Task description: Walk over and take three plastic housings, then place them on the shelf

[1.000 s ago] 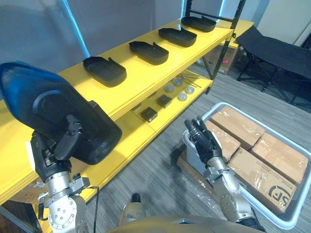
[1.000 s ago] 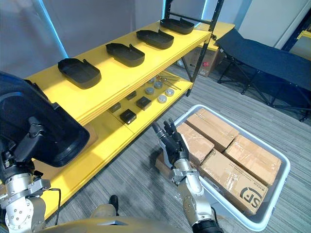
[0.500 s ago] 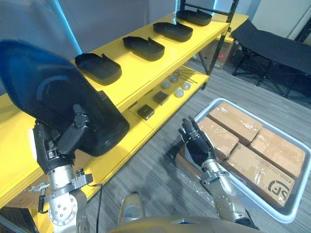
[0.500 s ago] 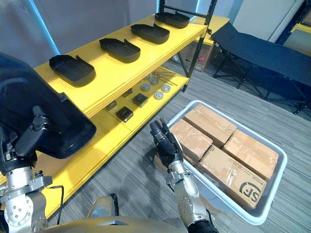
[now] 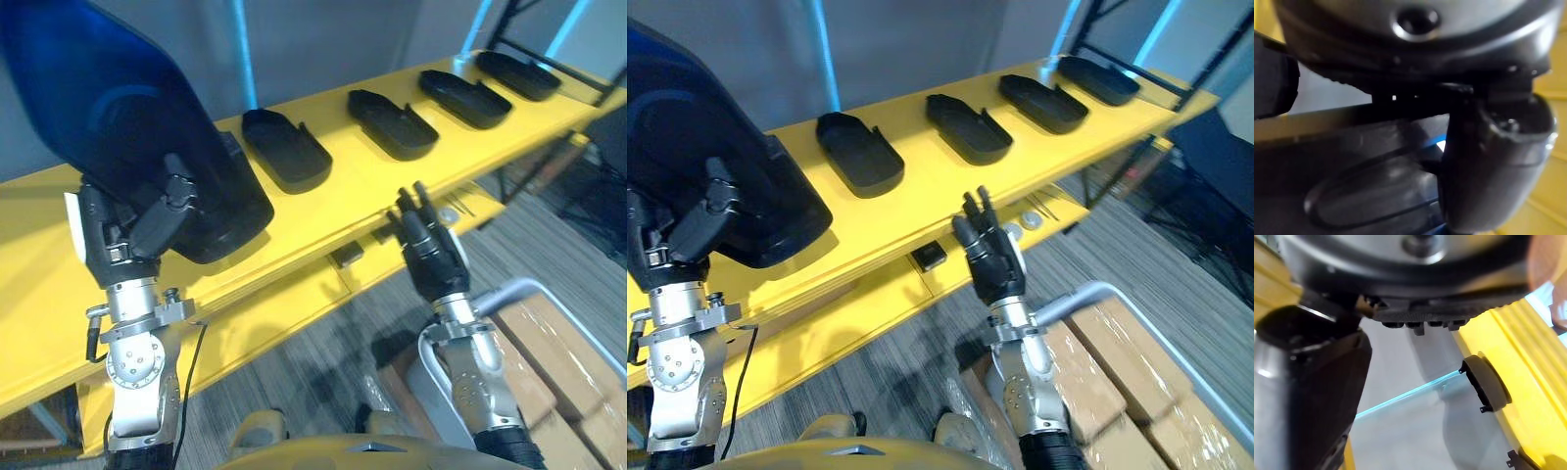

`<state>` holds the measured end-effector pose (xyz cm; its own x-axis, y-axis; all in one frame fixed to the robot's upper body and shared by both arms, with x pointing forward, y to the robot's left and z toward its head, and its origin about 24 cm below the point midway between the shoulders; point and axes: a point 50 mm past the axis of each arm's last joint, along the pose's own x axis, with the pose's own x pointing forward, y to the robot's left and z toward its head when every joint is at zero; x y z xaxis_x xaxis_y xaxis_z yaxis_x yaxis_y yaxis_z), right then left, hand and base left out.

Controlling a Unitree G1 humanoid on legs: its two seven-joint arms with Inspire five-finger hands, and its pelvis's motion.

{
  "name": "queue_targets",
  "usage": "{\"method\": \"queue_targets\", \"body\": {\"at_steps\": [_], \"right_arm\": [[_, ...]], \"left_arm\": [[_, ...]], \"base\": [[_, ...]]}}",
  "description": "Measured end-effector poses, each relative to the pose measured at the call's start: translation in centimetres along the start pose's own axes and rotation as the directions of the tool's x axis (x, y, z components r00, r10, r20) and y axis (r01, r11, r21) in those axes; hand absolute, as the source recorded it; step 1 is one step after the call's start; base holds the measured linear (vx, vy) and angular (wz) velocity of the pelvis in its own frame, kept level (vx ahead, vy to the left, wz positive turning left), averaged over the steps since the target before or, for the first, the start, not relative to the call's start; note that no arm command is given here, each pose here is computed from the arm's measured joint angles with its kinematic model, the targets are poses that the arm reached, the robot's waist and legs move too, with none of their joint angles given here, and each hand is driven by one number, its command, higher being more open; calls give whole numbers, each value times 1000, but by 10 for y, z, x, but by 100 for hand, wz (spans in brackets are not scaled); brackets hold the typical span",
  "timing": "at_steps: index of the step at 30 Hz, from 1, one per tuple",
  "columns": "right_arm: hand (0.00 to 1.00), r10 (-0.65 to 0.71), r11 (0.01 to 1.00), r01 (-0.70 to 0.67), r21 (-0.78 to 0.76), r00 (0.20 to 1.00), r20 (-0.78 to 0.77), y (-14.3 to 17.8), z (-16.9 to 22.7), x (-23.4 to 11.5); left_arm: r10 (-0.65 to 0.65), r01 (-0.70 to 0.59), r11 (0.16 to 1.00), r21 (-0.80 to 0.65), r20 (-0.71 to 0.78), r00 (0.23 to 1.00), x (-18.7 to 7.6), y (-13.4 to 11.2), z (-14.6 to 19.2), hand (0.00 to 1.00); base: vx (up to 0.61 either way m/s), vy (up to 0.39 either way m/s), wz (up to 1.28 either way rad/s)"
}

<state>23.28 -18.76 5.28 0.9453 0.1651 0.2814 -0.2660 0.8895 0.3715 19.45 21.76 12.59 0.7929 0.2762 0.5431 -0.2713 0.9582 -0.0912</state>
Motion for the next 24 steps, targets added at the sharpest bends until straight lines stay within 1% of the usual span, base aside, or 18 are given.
{"method": "queue_targets", "body": {"at_steps": [3,8,10,12,16,20,24], "right_arm": [[100,22,1000,-22,-4,1000,13,-1,7,8],[100,21,1000,-21,-11,1000,21,2,9,2],[100,19,997,-16,-75,999,41,7,14,2],[100,16,994,-8,-105,997,73,11,18,2],[100,12,995,1,-96,990,141,16,24,4],[100,88,994,-76,-74,978,188,37,29,9],[100,216,976,-210,-49,953,211,65,26,19]], "left_arm": [[-17,17,1000,0,1,1000,-1,-3,1,0],[-64,65,998,-22,28,998,-1,-7,6,0],[-80,83,996,-41,82,993,0,-11,14,0],[-84,91,994,-58,126,989,1,-14,22,0],[-101,118,990,-74,196,975,2,-18,36,0],[-96,112,991,-71,199,975,-1,-17,39,0],[-73,83,995,-63,151,986,-11,-12,35,0]], "base": [[169,-128,28],[61,-49,51],[0,-1,51],[-19,-1,36],[-69,-4,22],[-124,-7,6],[-69,-34,25]]}}
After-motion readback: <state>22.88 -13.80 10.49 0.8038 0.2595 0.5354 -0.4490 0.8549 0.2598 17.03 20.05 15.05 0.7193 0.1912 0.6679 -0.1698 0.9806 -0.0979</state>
